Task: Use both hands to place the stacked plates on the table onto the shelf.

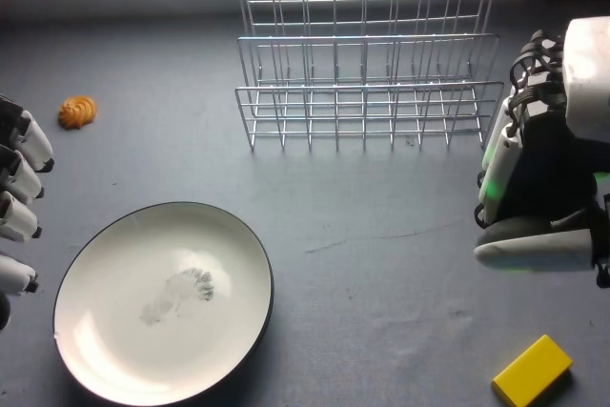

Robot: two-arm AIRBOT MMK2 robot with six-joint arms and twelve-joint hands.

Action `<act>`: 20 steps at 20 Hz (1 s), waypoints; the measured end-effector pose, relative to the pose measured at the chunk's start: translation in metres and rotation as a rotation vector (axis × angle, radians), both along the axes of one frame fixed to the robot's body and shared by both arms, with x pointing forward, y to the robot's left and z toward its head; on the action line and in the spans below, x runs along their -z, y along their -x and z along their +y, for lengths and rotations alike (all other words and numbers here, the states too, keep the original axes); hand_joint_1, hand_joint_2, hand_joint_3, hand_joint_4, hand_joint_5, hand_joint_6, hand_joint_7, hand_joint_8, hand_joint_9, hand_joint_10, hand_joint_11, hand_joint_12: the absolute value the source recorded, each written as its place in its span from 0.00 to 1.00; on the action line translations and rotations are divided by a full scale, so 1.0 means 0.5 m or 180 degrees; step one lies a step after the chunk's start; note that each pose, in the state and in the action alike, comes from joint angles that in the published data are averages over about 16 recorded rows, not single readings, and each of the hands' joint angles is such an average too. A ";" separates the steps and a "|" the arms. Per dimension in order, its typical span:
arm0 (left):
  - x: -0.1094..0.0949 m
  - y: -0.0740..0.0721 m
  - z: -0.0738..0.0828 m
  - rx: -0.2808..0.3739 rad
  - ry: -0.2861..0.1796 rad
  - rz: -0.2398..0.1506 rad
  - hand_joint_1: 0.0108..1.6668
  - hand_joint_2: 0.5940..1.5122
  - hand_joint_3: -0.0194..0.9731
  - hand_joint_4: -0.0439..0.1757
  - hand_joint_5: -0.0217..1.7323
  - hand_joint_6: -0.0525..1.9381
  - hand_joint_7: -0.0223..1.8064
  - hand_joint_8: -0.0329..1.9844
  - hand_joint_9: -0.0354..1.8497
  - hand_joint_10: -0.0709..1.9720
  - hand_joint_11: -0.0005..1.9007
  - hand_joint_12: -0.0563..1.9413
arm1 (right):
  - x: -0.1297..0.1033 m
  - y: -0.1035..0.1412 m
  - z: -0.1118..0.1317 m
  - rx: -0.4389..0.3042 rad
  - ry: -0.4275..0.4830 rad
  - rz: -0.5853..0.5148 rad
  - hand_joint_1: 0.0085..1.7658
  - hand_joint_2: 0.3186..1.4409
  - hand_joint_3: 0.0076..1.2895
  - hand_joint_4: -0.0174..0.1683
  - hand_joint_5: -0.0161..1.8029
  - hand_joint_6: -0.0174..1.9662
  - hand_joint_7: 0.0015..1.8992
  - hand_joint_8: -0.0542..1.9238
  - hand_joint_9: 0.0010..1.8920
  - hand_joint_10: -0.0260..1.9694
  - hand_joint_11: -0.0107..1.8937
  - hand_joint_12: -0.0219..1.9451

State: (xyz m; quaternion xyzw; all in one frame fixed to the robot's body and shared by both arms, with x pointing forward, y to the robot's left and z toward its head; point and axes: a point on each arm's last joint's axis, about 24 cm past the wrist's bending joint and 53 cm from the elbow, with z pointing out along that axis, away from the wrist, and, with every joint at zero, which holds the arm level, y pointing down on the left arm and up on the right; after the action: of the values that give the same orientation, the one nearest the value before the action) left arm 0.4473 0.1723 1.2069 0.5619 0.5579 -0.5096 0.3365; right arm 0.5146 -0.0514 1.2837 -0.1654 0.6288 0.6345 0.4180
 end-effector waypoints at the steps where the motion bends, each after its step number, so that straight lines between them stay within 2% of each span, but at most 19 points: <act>1: 0.000 -0.002 0.002 -0.0011 -0.0006 -0.0006 0.12 0.60 0.06 0.36 0.32 0.34 0.37 0.35 0.36 0.36 0.35 0.38 | 0.001 0.000 0.000 0.0003 0.0004 0.0001 0.18 0.79 0.02 0.28 0.38 0.45 0.37 0.44 0.40 0.44 0.48 0.47; 4: 0.000 -0.008 0.007 -0.0038 -0.0008 -0.0020 0.09 0.59 0.05 0.32 0.25 0.25 0.27 0.26 0.27 0.28 0.26 0.29 | 0.002 -0.002 0.000 0.0011 0.0013 0.0002 0.16 0.78 0.02 0.25 0.31 0.34 0.29 0.33 0.31 0.33 0.36 0.39; 8: -0.003 -0.013 0.009 -0.0068 0.0010 -0.0024 0.06 0.59 0.05 0.29 0.19 0.19 0.21 0.20 0.21 0.22 0.20 0.22 | 0.002 -0.002 0.000 0.0019 0.0025 -0.0024 0.18 0.76 0.01 0.21 0.25 0.26 0.23 0.26 0.24 0.25 0.27 0.32; 10: -0.004 -0.017 0.012 -0.0092 0.0016 -0.0022 0.03 0.57 0.05 0.21 0.12 0.11 0.12 0.10 0.12 0.12 0.11 0.12 | 0.002 -0.002 0.000 0.0022 0.0035 -0.0056 0.22 0.72 0.01 0.12 0.17 0.16 0.15 0.16 0.16 0.15 0.18 0.22; 11: -0.004 -0.018 0.013 -0.0102 0.0017 -0.0020 0.01 0.57 0.05 0.19 0.08 0.07 0.08 0.06 0.08 0.08 0.07 0.07 | 0.002 -0.001 0.000 0.0024 0.0039 -0.0077 0.25 0.71 0.01 0.09 0.13 0.10 0.11 0.10 0.11 0.10 0.12 0.16; 13: -0.004 -0.021 0.015 -0.0125 0.0018 -0.0009 0.00 0.57 0.04 0.21 0.05 0.03 0.03 0.02 0.03 0.04 0.02 0.03 | 0.002 -0.001 0.000 0.0027 0.0049 -0.0120 0.32 0.69 0.01 0.10 0.07 0.03 0.06 0.04 0.05 0.03 0.05 0.09; 15: -0.004 -0.024 0.016 -0.0149 0.0016 0.0001 0.00 0.57 0.04 0.21 0.04 0.03 0.02 0.02 0.03 0.04 0.01 0.02 | 0.002 0.000 0.000 0.0030 0.0063 -0.0168 0.40 0.67 0.01 0.11 0.06 0.02 0.04 0.03 0.04 0.02 0.02 0.08; 20: -0.001 -0.026 0.015 -0.0173 0.0010 0.0017 0.00 0.58 0.04 0.20 0.05 0.03 0.03 0.02 0.03 0.04 0.01 0.02 | -0.001 0.006 0.001 0.0020 0.0090 -0.0330 0.60 0.61 0.01 0.08 0.03 0.02 0.02 0.03 0.02 0.02 0.02 0.04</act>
State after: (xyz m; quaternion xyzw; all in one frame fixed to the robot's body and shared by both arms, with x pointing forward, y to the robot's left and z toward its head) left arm 0.4603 0.1796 1.2075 0.5446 0.5731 -0.5026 0.3497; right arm 0.5117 -0.0510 1.2840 -0.2020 0.6157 0.6148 0.4496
